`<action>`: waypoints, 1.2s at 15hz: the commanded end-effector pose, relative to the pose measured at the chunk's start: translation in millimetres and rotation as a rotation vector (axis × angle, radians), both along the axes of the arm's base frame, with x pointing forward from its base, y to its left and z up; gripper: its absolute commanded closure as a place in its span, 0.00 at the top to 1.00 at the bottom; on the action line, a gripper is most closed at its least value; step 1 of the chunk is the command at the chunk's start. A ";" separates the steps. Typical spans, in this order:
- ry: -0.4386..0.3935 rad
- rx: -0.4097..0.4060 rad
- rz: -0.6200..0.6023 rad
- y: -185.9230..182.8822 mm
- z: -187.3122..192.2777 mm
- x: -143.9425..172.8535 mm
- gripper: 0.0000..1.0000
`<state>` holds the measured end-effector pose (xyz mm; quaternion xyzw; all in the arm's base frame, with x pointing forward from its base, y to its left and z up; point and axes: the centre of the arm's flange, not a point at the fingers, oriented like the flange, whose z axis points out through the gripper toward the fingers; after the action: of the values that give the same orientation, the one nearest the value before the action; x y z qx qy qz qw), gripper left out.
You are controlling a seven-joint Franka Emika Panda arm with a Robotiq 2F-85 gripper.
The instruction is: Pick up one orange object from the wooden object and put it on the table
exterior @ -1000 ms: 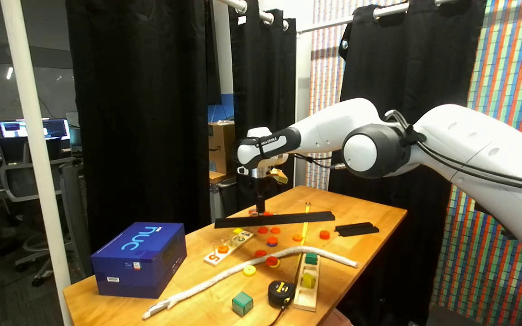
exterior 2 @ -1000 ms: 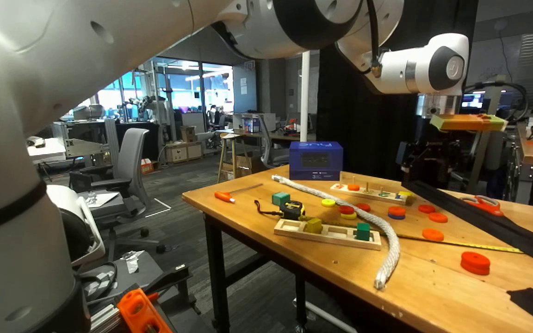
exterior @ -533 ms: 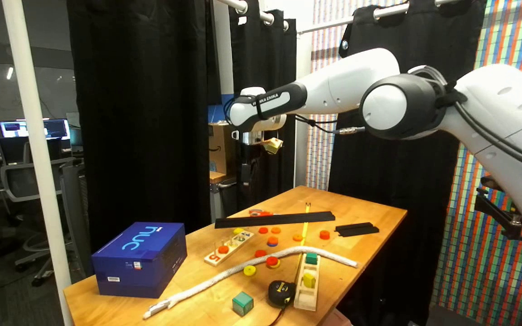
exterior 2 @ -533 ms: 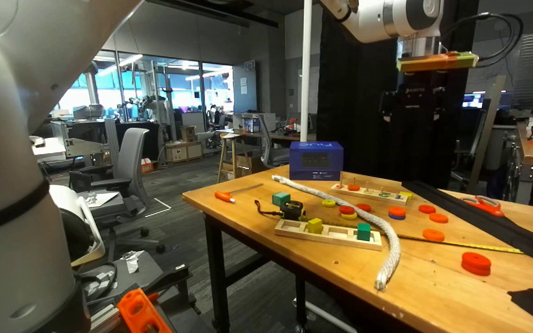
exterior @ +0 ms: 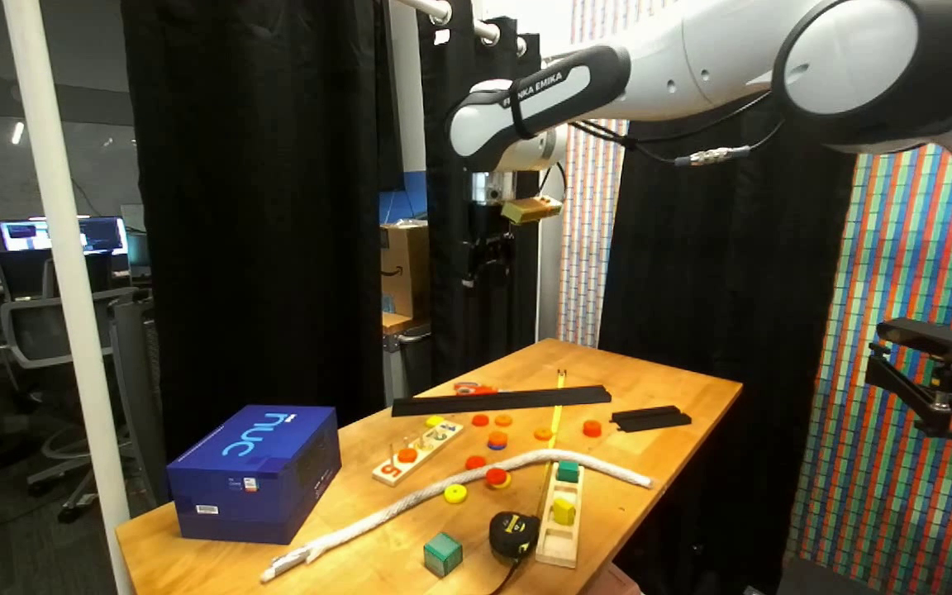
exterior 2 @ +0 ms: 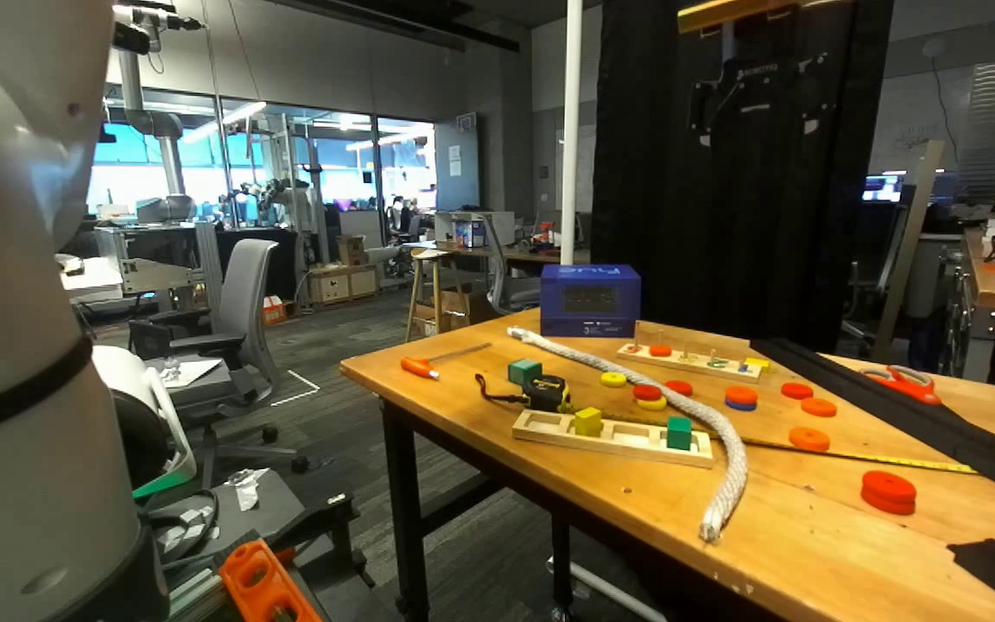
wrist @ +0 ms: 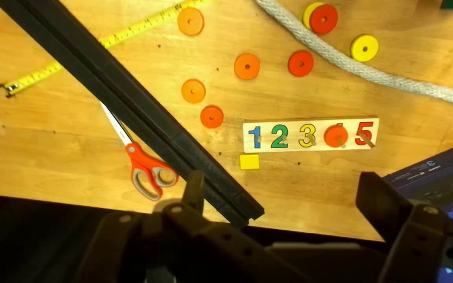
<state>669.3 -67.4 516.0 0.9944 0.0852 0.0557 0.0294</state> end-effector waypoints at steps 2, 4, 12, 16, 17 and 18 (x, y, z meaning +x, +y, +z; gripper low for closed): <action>-0.091 0.009 -0.234 -8.6 26.0 -100.2 1.00; -0.138 0.016 -0.322 -19.1 34.0 -126.8 1.00; -0.141 0.049 -0.593 -49.4 30.6 -244.2 1.00; -0.043 0.076 -0.565 -44.3 20.8 -317.8 1.00; -0.006 0.106 -0.504 -38.5 21.3 -336.4 1.00; 0.023 0.116 -0.440 -32.7 19.8 -349.4 1.00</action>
<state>385.7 -116.6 528.0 0.9788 -0.1973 0.0534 0.0128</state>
